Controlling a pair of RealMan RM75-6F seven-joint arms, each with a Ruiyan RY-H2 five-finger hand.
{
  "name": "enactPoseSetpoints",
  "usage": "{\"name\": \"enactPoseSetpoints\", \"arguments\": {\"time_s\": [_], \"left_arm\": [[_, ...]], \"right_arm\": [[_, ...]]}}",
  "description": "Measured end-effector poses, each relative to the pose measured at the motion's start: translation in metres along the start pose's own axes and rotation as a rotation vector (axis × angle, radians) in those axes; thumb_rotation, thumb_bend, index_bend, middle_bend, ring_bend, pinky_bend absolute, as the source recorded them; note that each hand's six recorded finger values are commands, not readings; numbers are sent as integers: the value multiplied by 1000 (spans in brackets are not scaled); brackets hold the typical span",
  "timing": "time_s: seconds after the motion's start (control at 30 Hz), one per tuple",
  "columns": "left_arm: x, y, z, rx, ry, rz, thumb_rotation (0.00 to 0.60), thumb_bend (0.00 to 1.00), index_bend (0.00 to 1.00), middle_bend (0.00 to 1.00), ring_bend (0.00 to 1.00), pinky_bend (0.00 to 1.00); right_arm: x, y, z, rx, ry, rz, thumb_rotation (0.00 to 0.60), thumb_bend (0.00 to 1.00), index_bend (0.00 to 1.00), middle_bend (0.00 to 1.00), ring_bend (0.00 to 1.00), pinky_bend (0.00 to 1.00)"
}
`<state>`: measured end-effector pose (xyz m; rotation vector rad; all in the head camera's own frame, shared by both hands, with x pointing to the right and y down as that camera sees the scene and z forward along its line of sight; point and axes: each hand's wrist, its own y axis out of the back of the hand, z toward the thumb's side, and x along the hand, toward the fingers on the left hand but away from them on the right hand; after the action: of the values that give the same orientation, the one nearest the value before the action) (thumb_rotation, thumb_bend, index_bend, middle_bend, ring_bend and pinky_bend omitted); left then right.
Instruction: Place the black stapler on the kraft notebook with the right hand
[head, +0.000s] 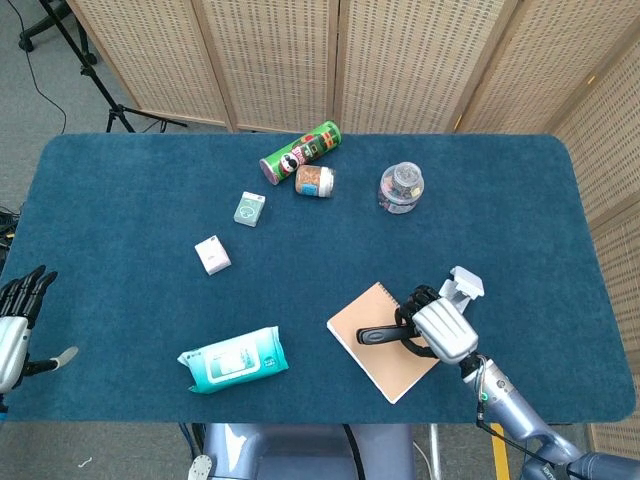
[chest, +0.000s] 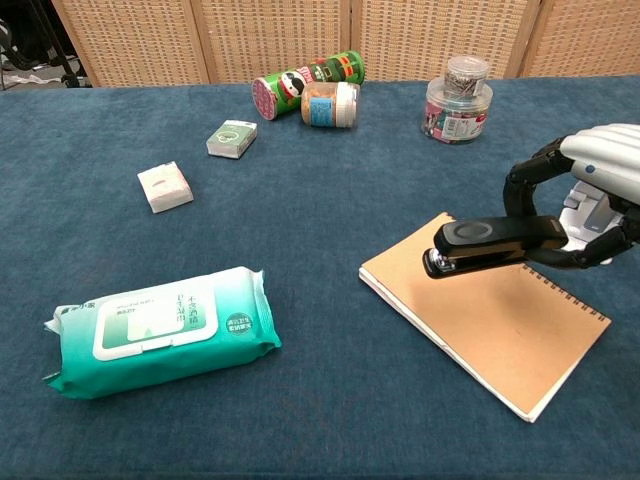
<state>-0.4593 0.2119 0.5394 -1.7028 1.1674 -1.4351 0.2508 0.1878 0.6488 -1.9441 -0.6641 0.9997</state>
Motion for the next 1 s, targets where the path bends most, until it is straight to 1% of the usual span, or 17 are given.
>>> {"name": "enactPoseSetpoints", "arguments": {"time_s": [0.2, 0.33, 0.47, 0.53, 0.57, 0.6, 0.63, 0.67, 0.7, 0.77, 0.8, 0.87, 0.9, 1.0], "left_arm": [[1, -1, 0, 1, 1, -6, 600, 0, 0, 0, 0, 0], [1, 0, -1, -4, 2, -4, 600, 0, 0, 0, 0, 0], [1, 1, -1, -8, 4, -2, 600, 0, 0, 0, 0, 0], [1, 1, -2, -11, 4, -1, 600, 0, 0, 0, 0, 0], [1, 2, -2, -12, 4, -1, 600, 0, 0, 0, 0, 0], [1, 2, -2, -13, 4, 0, 600, 0, 0, 0, 0, 0], [1, 2, -2, -14, 4, 1, 600, 0, 0, 0, 0, 0], [1, 2, -2, -13, 4, 1, 600, 0, 0, 0, 0, 0], [1, 2, -2, -13, 4, 1, 600, 0, 0, 0, 0, 0], [1, 2, -2, -14, 4, -1, 600, 0, 0, 0, 0, 0], [1, 2, -2, -13, 3, -2, 600, 0, 0, 0, 0, 0], [1, 1, -1, -12, 1, -4, 600, 0, 0, 0, 0, 0], [1, 1, -1, -12, 1, -5, 600, 0, 0, 0, 0, 0], [1, 1, 0, -12, -2, -6, 600, 0, 0, 0, 0, 0]], "right_arm": [[-2, -16, 12, 8, -43, 18, 600, 543, 567, 573, 382, 249], [-9, -31, 13, -20, -109, 40, 600, 544, 567, 573, 382, 249], [-12, -42, 11, -53, -158, 53, 600, 550, 567, 572, 382, 249], [-12, -46, 10, -59, -168, 62, 600, 546, 550, 544, 379, 249], [-12, -47, 10, -61, -169, 67, 600, 529, 489, 476, 352, 245], [-11, -48, 10, -64, -168, 73, 600, 479, 376, 349, 283, 223], [-10, -50, 10, -71, -163, 88, 600, 420, 277, 244, 211, 199], [-9, -51, 10, -78, -159, 104, 600, 323, 139, 106, 104, 148], [-7, -53, 10, -88, -154, 123, 600, 228, 46, 22, 28, 96], [-3, -55, 12, -120, -142, 166, 600, 123, 0, 0, 0, 42], [-1, -54, 13, -135, -137, 177, 600, 78, 0, 0, 0, 27], [2, -48, 16, -163, -125, 179, 600, 21, 0, 0, 0, 14], [3, -45, 17, -168, -121, 171, 600, 5, 0, 0, 0, 10], [5, -33, 20, -182, -107, 126, 600, 0, 0, 0, 0, 6]]}}
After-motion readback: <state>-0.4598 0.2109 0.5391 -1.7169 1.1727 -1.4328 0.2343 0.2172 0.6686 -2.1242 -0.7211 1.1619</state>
